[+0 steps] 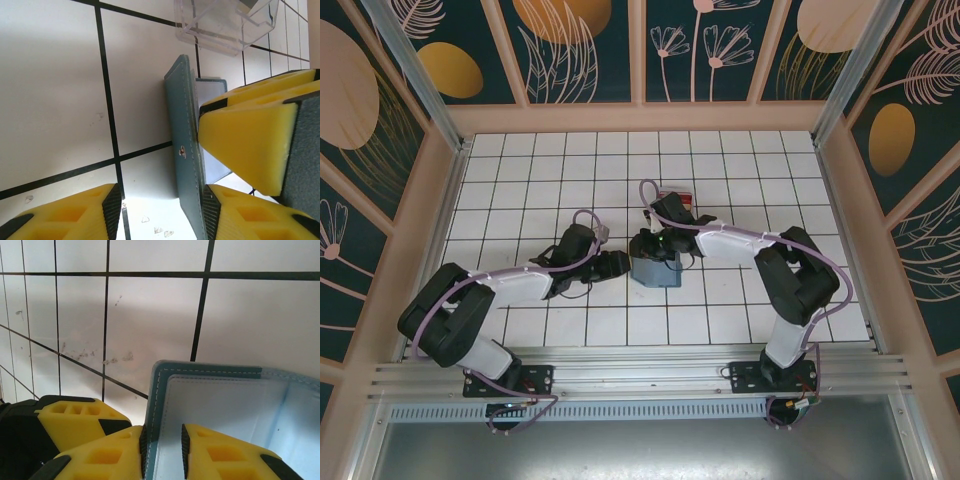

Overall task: Put the credit cards into the card holder
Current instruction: Open the card holder at the center of the table.

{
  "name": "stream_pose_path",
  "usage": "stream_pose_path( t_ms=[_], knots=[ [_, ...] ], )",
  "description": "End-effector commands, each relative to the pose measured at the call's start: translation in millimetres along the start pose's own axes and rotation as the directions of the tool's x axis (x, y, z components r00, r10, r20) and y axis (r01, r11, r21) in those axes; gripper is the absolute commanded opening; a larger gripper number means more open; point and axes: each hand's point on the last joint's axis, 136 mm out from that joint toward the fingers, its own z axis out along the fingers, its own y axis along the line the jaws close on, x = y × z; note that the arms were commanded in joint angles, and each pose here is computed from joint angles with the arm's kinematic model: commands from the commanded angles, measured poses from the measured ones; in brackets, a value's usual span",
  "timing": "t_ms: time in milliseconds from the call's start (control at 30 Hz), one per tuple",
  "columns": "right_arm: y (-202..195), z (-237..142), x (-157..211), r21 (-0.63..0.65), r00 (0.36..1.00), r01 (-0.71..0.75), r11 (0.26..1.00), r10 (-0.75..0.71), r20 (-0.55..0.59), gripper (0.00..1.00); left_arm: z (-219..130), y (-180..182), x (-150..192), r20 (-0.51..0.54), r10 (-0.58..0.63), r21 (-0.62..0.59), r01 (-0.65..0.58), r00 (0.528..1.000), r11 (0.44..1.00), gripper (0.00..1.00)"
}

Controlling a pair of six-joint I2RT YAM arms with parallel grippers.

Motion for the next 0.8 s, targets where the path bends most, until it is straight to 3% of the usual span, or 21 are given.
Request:
stream_pose_path(
  t_ms=[0, 233, 467, 633, 767],
  knots=[
    [-1.4, 4.3, 3.4, -0.027, 1.0, -0.025, 0.999, 0.025, -0.009, 0.27, -3.5, -16.2, -9.0, 0.035, 0.036, 0.055, -0.038, 0.999, 0.998, 0.54],
    [-0.6, 6.9, 1.5, -0.045, 0.999, -0.04, 0.998, 0.039, -0.009, 0.27, -1.4, -31.3, -2.1, 0.011, 0.028, 0.165, -0.029, 1.0, 0.986, 0.58],
    [1.6, 6.7, 1.5, -0.073, 0.998, -0.055, 0.996, 0.055, -0.01, 0.27, 6.7, -24.8, 0.5, -0.005, 0.04, 0.151, -0.039, 0.999, 0.988, 0.59],
    [2.7, 6.2, 2.7, -0.084, 0.998, -0.057, 0.995, 0.057, -0.012, 0.27, 17.9, -26.0, 2.2, -0.026, 0.025, 0.171, -0.02, 0.999, 0.985, 0.56],
    [1.2, 6.6, 4.4, -0.087, 0.998, -0.062, 0.994, 0.06, -0.016, 0.27, 22.3, -27.3, -1.1, -0.024, 0.03, 0.159, -0.026, 0.999, 0.987, 0.47]
  ],
)
